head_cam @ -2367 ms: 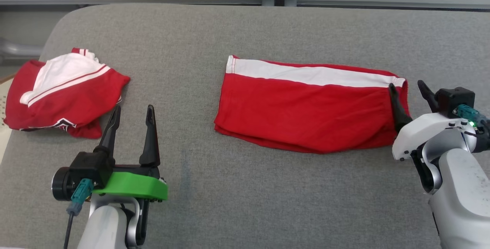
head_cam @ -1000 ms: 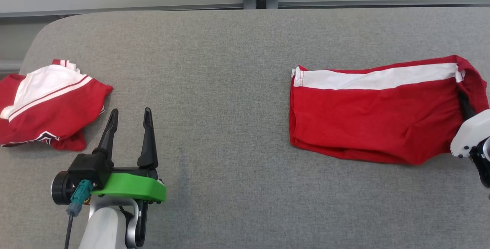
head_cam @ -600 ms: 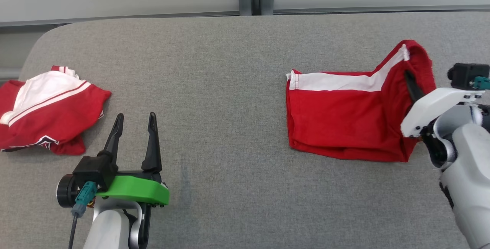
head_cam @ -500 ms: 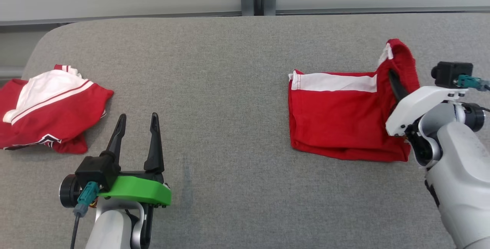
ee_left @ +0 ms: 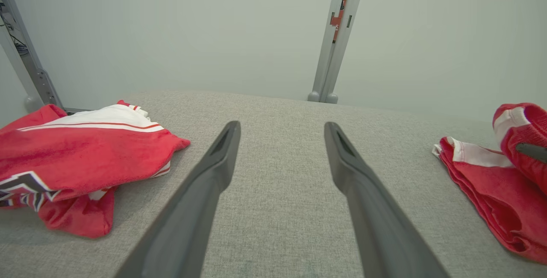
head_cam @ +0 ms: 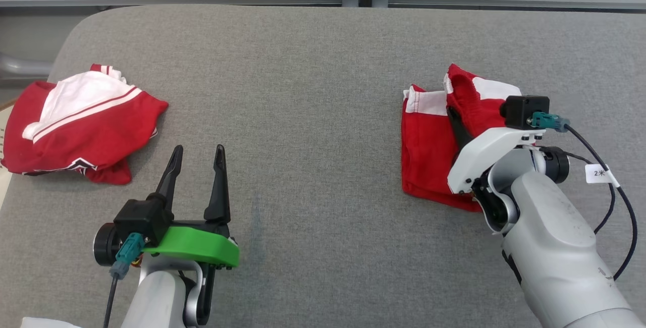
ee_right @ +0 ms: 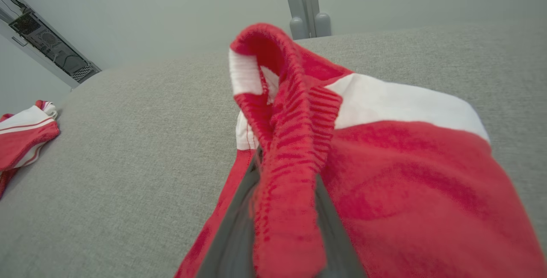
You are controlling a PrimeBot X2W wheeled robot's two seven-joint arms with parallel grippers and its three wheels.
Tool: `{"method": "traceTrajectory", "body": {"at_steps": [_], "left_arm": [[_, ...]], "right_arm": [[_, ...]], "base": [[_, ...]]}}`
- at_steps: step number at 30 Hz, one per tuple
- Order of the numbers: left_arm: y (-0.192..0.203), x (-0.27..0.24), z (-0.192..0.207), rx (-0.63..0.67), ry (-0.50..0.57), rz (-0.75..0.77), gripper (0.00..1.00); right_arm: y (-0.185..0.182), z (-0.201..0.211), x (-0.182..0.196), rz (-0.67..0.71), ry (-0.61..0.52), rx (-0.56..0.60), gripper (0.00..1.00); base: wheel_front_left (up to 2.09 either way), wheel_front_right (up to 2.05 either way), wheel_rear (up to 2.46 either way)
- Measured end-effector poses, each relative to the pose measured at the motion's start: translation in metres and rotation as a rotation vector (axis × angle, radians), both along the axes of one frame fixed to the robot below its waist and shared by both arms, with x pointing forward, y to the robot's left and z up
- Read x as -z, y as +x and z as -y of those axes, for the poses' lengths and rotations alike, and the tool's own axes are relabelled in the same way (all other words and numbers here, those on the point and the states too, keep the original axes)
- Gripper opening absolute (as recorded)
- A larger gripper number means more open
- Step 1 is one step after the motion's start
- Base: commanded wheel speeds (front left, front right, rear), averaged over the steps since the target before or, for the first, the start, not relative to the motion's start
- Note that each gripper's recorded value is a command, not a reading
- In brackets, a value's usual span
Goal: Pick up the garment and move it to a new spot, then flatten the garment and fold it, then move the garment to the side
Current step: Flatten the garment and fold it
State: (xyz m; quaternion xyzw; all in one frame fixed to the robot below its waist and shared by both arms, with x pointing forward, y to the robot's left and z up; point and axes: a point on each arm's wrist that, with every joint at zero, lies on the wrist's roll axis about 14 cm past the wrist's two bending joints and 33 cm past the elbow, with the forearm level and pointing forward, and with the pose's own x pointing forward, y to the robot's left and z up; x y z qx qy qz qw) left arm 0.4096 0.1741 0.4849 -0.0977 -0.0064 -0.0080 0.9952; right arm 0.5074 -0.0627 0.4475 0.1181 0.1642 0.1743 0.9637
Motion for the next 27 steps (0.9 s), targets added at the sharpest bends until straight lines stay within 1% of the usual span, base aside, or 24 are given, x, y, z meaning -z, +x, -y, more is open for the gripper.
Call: {"method": "traceTrajectory", "body": {"at_steps": [1,2,4,8,13,18,23,27], "left_arm": [[0.000,0.000,-0.001,-0.003,-0.003,-0.001,1.00],[0.000,0.001,-0.002,-0.007,-0.004,-0.003,1.00],[0.000,0.002,-0.003,-0.012,-0.003,-0.007,1.00],[-0.001,0.000,-0.004,-0.016,-0.002,-0.002,1.00],[-0.003,-0.005,-0.002,-0.006,0.009,0.014,1.00],[-0.005,-0.010,0.002,0.006,0.013,0.030,1.00],[-0.005,-0.019,0.005,0.018,0.021,0.057,1.00],[-0.007,-0.024,0.005,0.021,0.023,0.072,1.00]], "right_arm": [[-0.001,-0.004,0.002,-0.001,0.006,-0.004,0.86],[-0.001,-0.007,0.003,-0.003,0.015,-0.006,1.00],[-0.003,-0.010,0.003,0.008,0.024,-0.008,1.00],[-0.001,-0.004,-0.014,0.089,0.042,0.011,1.00],[-0.004,0.033,-0.039,0.218,0.012,0.071,1.00],[-0.015,0.076,-0.056,0.302,-0.031,0.139,1.00],[-0.038,0.108,-0.068,0.359,-0.044,0.200,1.00],[-0.060,0.123,-0.075,0.390,-0.033,0.237,1.00]], "base": [[0.00,0.00,0.00],[0.00,0.00,0.00],[0.00,0.00,0.00],[0.00,0.00,0.00],[0.00,0.00,0.00],[0.00,0.00,0.00],[0.00,0.00,0.00],[0.00,0.00,0.00]]}}
